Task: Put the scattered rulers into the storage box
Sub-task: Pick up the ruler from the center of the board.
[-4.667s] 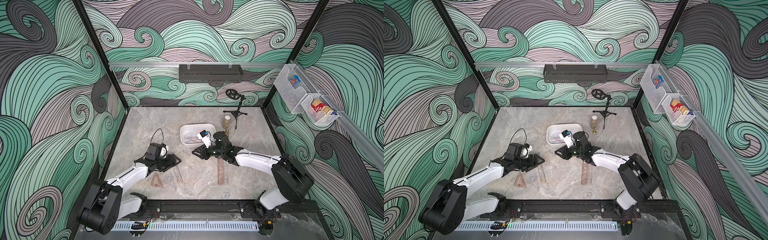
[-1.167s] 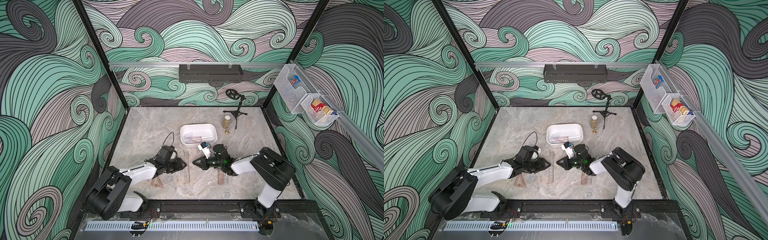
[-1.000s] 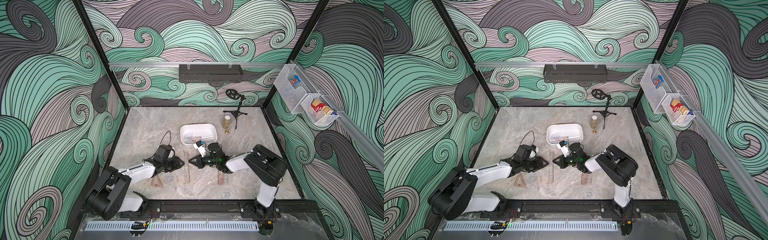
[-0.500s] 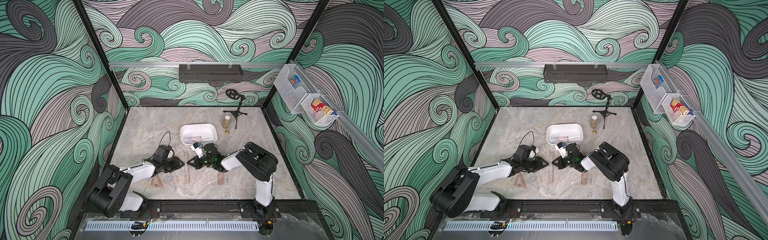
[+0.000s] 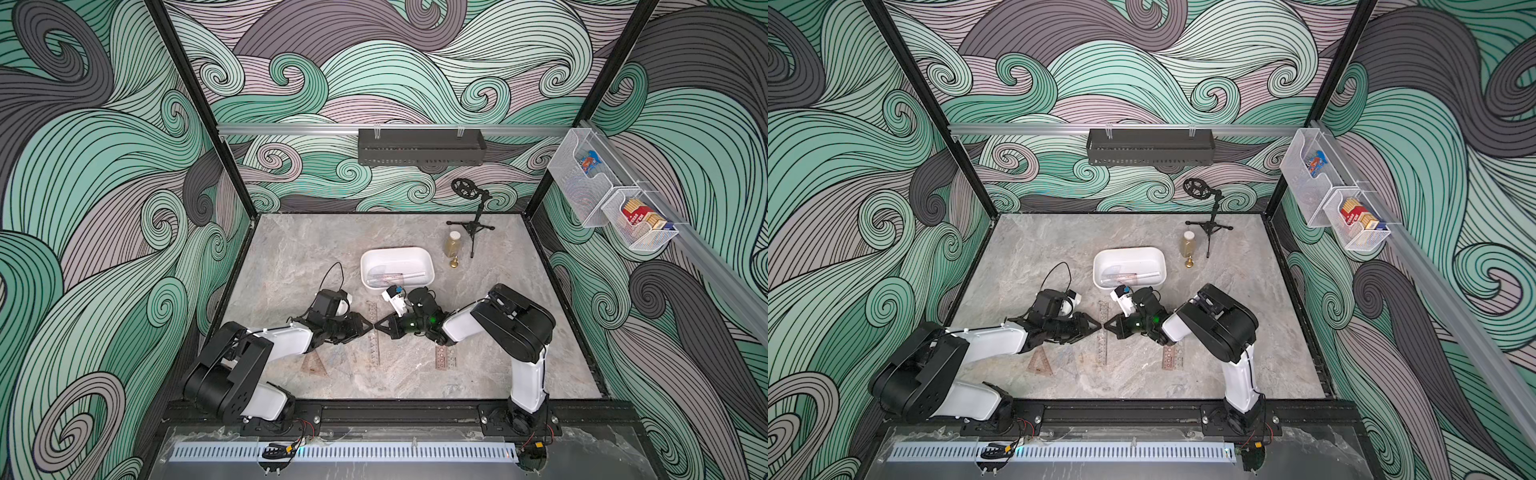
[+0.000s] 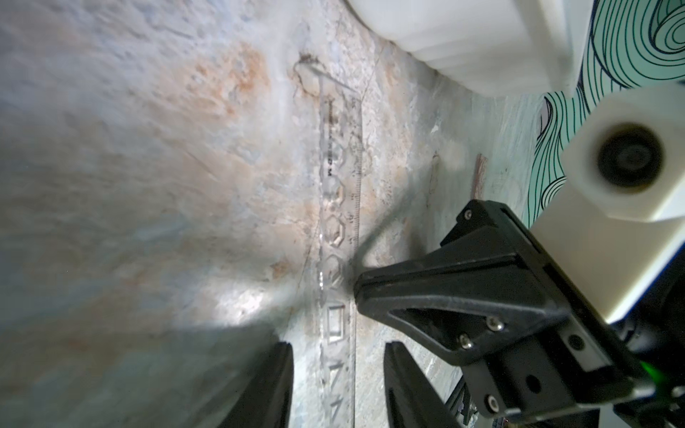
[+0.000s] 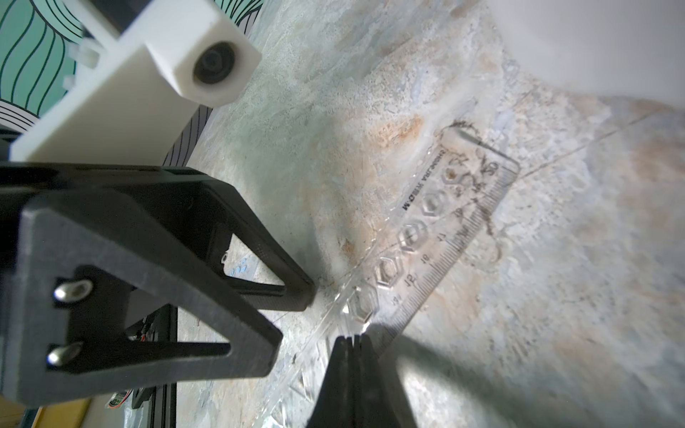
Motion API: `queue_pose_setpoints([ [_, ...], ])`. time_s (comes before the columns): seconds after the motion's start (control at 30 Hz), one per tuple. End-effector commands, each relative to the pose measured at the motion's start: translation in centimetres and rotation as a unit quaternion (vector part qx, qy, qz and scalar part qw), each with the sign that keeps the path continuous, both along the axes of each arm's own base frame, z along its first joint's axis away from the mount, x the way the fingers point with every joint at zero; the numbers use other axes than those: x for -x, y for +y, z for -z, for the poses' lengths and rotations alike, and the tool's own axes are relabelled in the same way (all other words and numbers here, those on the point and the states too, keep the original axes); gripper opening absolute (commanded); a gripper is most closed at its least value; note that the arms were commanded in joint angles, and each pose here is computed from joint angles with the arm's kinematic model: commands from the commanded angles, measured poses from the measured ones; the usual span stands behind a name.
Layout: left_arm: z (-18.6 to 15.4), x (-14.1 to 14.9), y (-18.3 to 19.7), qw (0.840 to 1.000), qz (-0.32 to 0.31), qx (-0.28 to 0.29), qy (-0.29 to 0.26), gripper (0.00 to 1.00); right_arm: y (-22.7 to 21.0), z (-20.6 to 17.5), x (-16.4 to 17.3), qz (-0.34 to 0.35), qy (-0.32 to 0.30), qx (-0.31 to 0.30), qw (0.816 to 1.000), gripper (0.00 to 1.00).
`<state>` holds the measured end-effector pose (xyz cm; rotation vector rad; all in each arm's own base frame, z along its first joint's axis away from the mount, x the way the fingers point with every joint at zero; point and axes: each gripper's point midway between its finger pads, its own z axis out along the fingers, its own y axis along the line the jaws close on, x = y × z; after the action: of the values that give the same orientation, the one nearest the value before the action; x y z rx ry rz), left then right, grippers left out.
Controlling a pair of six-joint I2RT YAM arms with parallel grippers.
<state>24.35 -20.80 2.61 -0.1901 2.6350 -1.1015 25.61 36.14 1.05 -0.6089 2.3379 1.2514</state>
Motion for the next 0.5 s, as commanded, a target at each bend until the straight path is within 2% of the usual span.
queue_pose_setpoints([
  [0.0, 2.4, 1.9, 0.7, 0.999, -0.001, -0.018, 0.045, 0.45, -1.0, 2.5, 1.0, -0.002, 0.017, 0.031, 0.999, 0.03],
  [0.27, 3.2, 2.4, 0.1, 0.998, 0.006, -0.012, 0.055, 0.45, -1.5, 3.7, 1.4, 0.000, 0.029, 0.040, 0.999, 0.03],
  [0.47, 3.3, 2.3, -0.1, 0.998, 0.008, -0.011, 0.055, 0.40, -1.9, 4.1, 1.5, 0.002, 0.033, 0.040, 0.999, 0.03],
])
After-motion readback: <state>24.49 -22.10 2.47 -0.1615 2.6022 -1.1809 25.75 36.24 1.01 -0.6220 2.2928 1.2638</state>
